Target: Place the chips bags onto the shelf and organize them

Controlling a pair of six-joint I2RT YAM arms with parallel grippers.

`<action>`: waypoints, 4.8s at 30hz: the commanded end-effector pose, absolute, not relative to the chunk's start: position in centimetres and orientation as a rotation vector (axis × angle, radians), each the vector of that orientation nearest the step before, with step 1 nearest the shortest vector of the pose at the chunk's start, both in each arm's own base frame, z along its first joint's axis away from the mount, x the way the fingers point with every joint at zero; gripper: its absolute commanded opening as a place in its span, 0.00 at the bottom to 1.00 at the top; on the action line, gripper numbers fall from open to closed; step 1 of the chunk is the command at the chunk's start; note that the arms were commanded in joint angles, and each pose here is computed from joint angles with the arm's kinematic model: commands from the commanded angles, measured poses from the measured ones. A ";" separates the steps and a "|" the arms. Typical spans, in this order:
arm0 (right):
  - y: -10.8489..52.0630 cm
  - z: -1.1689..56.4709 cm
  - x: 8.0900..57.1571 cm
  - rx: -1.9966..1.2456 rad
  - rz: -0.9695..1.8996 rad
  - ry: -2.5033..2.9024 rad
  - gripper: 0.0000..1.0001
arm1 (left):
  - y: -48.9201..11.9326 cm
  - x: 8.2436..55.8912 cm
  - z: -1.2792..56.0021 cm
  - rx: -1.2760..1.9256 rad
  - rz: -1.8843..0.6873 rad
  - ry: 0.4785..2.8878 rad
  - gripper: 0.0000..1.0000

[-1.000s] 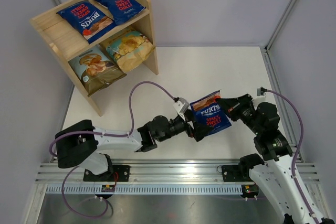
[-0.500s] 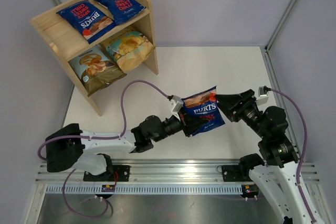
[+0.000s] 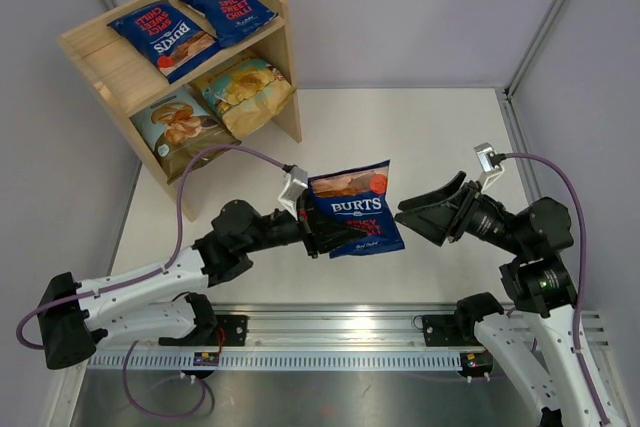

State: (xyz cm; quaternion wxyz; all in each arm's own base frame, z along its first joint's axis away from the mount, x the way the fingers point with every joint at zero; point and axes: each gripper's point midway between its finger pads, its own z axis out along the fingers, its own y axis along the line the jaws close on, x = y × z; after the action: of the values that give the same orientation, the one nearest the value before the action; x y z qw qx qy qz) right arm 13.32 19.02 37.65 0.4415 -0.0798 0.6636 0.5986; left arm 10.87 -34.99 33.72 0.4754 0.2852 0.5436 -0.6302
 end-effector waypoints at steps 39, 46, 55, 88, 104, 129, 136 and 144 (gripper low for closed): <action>19.2 43.7 13.6 -0.177 1.651 1.375 0.08 | -35.1 11.6 36.9 0.524 -1.659 1.394 0.81; 18.9 43.1 15.1 0.000 1.755 1.367 0.08 | -34.1 12.7 38.3 0.370 -1.647 1.307 0.59; 18.8 42.2 15.3 0.063 1.791 1.373 0.07 | -33.3 14.0 39.5 0.242 -1.642 1.248 0.47; 14.1 33.6 20.6 0.347 1.124 1.726 0.97 | -18.6 21.0 47.8 -0.183 -1.001 1.527 0.00; 13.2 32.5 20.6 0.371 1.051 1.756 0.97 | -3.6 29.6 55.1 -0.578 -0.763 1.457 0.00; 13.4 29.8 21.0 0.390 1.041 1.803 0.98 | 5.7 27.9 53.5 -0.854 -0.493 1.474 0.00; 13.3 29.7 20.8 0.390 1.038 1.804 0.98 | 6.7 28.3 52.6 -0.882 -0.438 1.513 0.00; 13.5 29.6 20.7 0.397 1.061 1.801 0.98 | 6.8 29.7 52.0 -0.891 -0.474 1.545 0.00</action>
State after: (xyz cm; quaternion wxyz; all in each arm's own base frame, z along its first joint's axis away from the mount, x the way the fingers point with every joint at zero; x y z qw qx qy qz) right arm 20.46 13.65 28.75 0.4690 0.1623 0.7540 0.4305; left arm 29.83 7.02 49.95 0.5783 -0.4072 0.6782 -0.1996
